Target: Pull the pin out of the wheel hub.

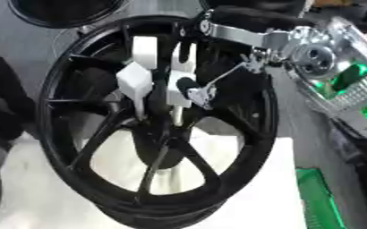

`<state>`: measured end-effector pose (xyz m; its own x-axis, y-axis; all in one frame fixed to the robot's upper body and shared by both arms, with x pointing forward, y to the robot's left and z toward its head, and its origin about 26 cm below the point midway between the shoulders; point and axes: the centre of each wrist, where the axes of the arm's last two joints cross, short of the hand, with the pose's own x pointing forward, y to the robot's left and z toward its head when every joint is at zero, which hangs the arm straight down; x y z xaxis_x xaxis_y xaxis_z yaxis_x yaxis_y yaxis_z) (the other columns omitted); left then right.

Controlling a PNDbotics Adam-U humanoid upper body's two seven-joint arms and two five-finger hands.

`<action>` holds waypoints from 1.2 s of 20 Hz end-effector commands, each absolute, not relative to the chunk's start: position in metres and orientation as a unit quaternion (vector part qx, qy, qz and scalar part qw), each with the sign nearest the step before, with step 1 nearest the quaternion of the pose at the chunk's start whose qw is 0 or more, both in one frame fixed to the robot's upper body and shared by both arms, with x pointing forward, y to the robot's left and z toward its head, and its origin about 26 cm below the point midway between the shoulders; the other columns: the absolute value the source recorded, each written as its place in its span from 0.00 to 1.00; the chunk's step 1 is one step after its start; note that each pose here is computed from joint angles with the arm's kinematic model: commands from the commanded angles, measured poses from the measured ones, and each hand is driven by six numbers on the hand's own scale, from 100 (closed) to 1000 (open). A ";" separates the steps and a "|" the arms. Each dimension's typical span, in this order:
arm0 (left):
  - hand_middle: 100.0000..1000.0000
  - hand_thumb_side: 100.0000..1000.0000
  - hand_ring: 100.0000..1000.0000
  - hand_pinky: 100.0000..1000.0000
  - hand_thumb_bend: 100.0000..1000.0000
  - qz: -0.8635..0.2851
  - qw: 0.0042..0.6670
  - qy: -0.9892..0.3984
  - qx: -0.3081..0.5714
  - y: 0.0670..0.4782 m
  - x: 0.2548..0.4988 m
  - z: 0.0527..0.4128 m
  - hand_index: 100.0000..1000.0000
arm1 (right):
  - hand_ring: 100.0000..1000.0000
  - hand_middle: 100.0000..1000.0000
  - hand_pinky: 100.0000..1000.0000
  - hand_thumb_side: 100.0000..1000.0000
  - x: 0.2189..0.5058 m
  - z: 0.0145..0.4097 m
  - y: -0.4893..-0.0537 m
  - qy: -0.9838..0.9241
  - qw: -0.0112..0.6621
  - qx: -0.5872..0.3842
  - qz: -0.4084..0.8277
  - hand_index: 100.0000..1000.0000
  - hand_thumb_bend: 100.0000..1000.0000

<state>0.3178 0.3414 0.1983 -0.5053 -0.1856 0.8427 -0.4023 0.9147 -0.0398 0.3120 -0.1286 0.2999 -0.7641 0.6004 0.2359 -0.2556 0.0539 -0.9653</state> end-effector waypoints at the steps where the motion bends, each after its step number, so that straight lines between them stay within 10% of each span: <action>1: 0.69 0.69 0.74 0.58 0.06 0.108 0.452 -0.869 0.169 0.341 0.316 0.209 0.74 | 0.58 0.61 0.59 0.11 0.312 0.305 -0.131 -0.658 0.311 -0.144 0.671 0.80 0.06; 24: 0.68 0.69 0.74 0.58 0.06 0.108 0.453 -0.870 0.165 0.339 0.317 0.209 0.74 | 0.59 0.62 0.60 0.13 0.328 0.289 -0.135 -0.645 0.326 -0.151 0.674 0.81 0.08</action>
